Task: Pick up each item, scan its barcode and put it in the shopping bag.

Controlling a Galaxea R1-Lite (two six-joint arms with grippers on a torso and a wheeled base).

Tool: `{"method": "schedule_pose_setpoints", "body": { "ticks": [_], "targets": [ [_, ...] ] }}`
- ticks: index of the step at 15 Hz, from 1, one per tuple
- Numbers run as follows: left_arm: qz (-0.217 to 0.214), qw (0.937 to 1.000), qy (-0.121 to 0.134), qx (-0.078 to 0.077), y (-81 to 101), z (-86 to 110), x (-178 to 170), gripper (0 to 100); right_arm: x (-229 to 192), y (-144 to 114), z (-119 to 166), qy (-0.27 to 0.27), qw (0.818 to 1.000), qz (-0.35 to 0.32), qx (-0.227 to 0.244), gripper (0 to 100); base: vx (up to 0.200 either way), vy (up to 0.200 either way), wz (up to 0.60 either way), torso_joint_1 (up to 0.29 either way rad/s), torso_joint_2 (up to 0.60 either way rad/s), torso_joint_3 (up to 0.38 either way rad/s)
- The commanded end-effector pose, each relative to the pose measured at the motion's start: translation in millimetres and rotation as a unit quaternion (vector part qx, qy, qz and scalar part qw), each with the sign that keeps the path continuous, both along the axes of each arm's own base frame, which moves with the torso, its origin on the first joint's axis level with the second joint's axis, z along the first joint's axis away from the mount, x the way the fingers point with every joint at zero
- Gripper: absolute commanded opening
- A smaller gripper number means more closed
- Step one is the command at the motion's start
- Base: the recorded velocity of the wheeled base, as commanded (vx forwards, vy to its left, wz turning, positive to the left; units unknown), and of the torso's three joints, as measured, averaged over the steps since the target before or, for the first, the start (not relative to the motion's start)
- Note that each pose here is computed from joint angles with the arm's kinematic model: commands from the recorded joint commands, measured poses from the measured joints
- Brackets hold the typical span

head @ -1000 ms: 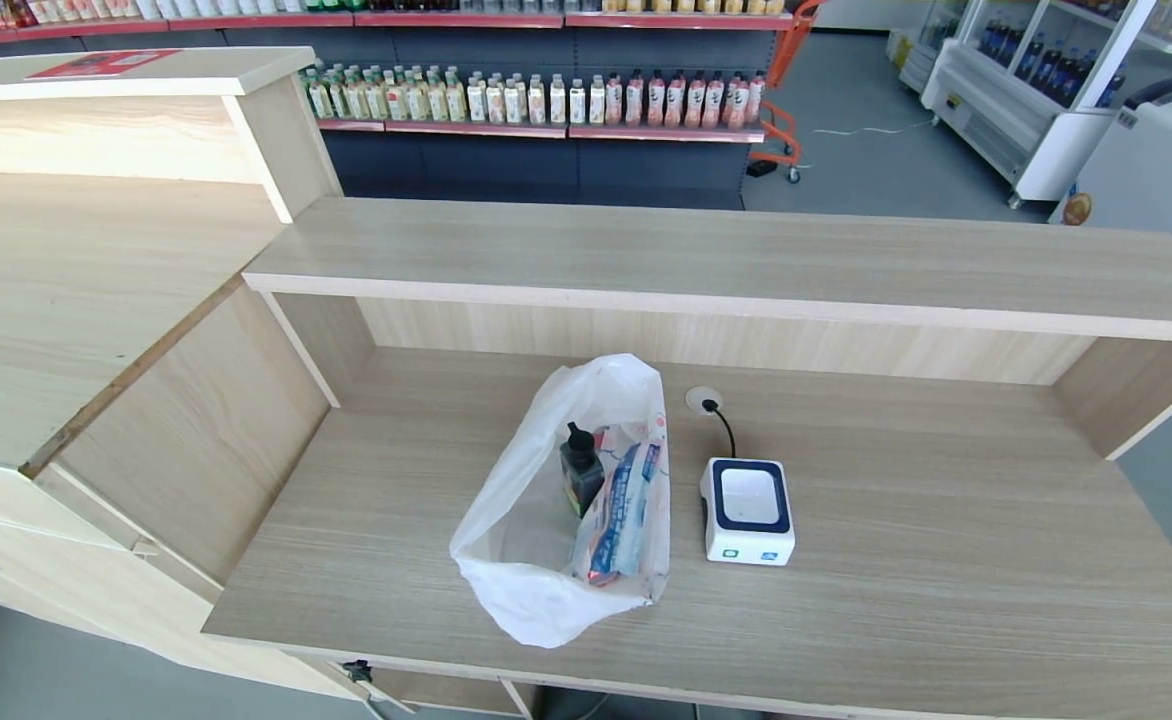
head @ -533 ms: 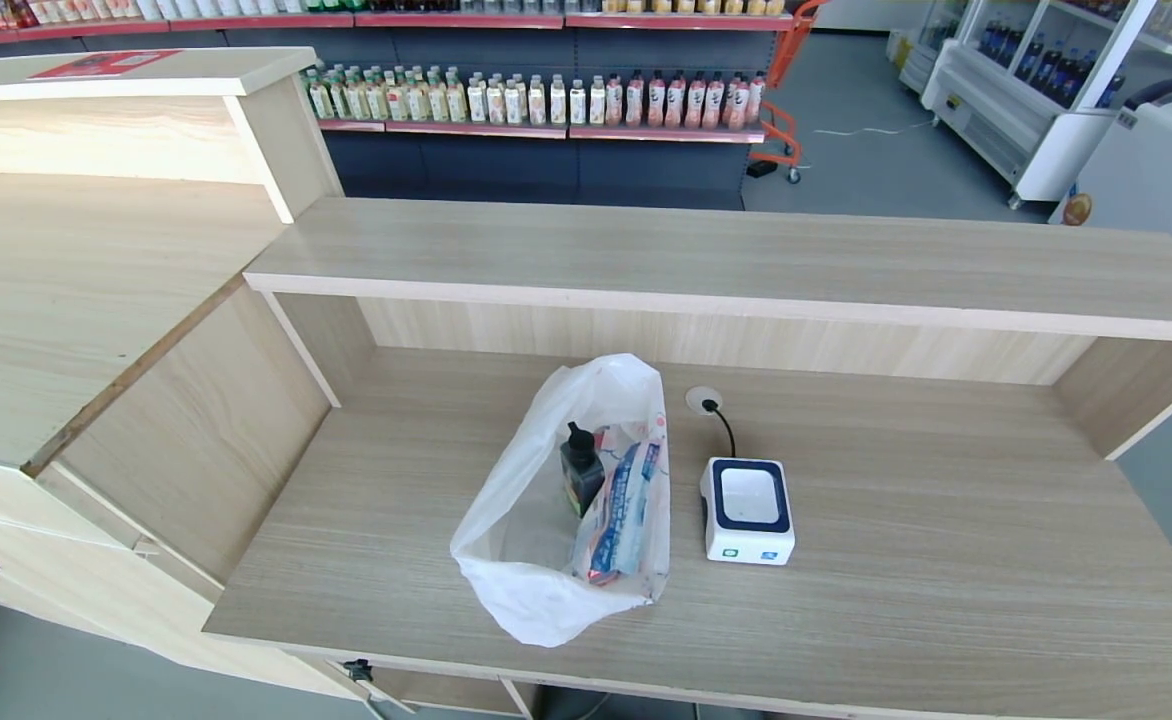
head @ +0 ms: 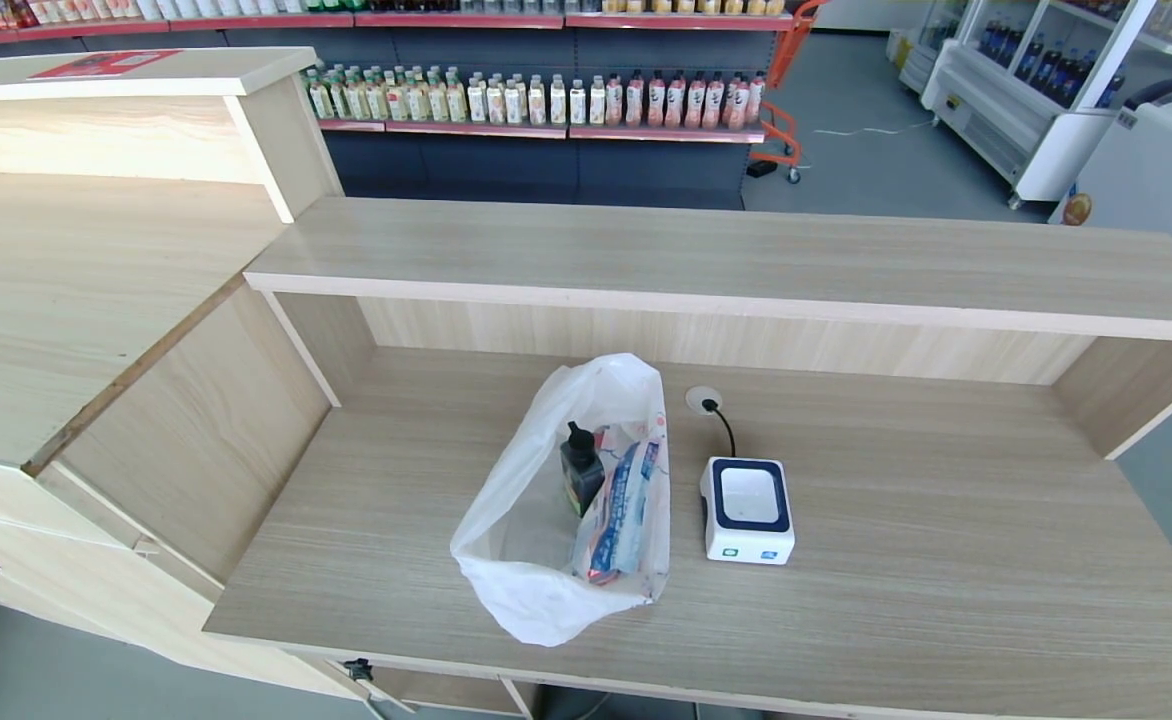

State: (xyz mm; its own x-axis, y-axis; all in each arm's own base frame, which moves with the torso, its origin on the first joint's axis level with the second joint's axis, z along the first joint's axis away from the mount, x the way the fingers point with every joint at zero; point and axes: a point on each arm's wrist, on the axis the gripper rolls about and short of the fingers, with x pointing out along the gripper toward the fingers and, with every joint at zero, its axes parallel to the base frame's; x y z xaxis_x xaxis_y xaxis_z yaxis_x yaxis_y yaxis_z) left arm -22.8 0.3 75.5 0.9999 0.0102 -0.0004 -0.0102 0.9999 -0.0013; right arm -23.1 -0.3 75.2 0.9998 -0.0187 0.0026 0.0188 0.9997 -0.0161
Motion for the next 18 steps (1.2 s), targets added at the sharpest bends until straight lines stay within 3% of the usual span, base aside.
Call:
{"method": "schedule_pose_setpoints", "body": {
  "ticks": [1, 5, 16, 18],
  "targets": [
    [0.0, 1.0, 0.0, -0.001, 0.0, 0.0, 0.0, 100, 0.3, 0.0, 0.0, 0.003, 1.0, 0.0, -0.003, 0, 0.0, 0.0, 0.0, 0.0, 0.0, 0.0],
    [0.0, 1.0, 0.0, 0.0, 0.0, 0.0, 0.0, 100, 0.3, 0.0, 0.0, 0.003, 1.0, 0.0, 0.005, 0, 0.0, 0.0, 0.0, 0.0, 0.0, 0.0],
    [0.0, 1.0, 0.0, 0.001, 0.0, 0.0, 0.0, 100, 0.3, 0.0, 0.0, 0.003, 1.0, 0.0, 0.006, 0, 0.0, -0.2, 0.0, 0.003, 0.0, 0.002],
    [0.0, 1.0, 0.0, 0.0, 0.0, 0.0, 0.0, 100, 0.3, 0.0, 0.0, 0.003, 1.0, -0.001, 0.007, 0, 0.0, 0.0, 0.0, 0.0, 0.0, 0.0]
  ]
}}
